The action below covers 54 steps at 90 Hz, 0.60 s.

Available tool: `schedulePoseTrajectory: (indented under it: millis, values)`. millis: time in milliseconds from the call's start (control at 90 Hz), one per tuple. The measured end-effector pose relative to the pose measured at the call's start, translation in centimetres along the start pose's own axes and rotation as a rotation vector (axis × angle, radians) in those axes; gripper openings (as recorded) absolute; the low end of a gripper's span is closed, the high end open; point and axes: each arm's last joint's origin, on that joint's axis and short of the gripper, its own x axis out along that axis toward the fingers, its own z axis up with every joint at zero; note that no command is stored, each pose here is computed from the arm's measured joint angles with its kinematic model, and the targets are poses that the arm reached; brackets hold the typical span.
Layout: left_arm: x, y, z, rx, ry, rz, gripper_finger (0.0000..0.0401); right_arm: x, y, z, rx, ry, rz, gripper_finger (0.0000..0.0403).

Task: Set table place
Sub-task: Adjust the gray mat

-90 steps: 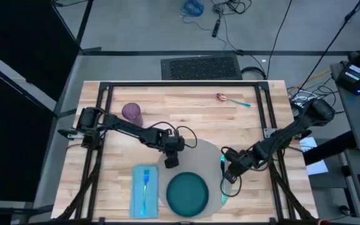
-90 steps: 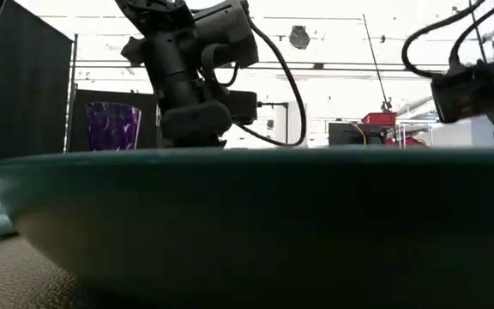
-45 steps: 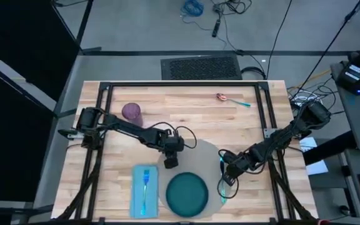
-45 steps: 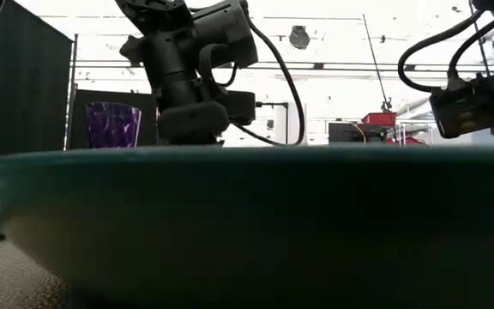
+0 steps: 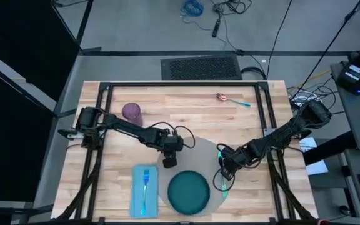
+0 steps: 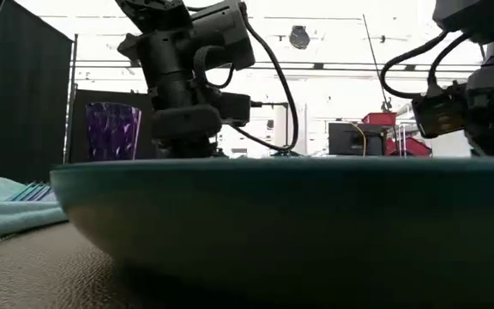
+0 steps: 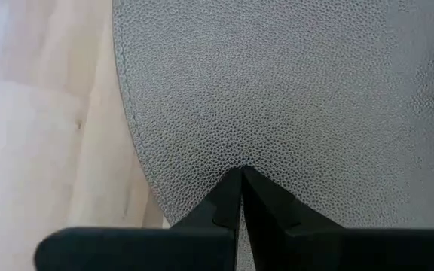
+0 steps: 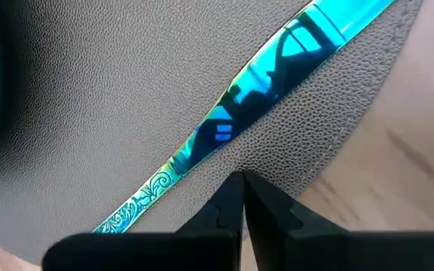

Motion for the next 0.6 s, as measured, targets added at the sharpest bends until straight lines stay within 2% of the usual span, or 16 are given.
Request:
schedulePoseTrajectory:
  millis: [600]
  values:
    - [0.0,-0.4,-0.5,-0.027,0.034,0.017,0.0000,0.0,-1.1,1.6,-0.019,0.008,-0.039,0.0000]
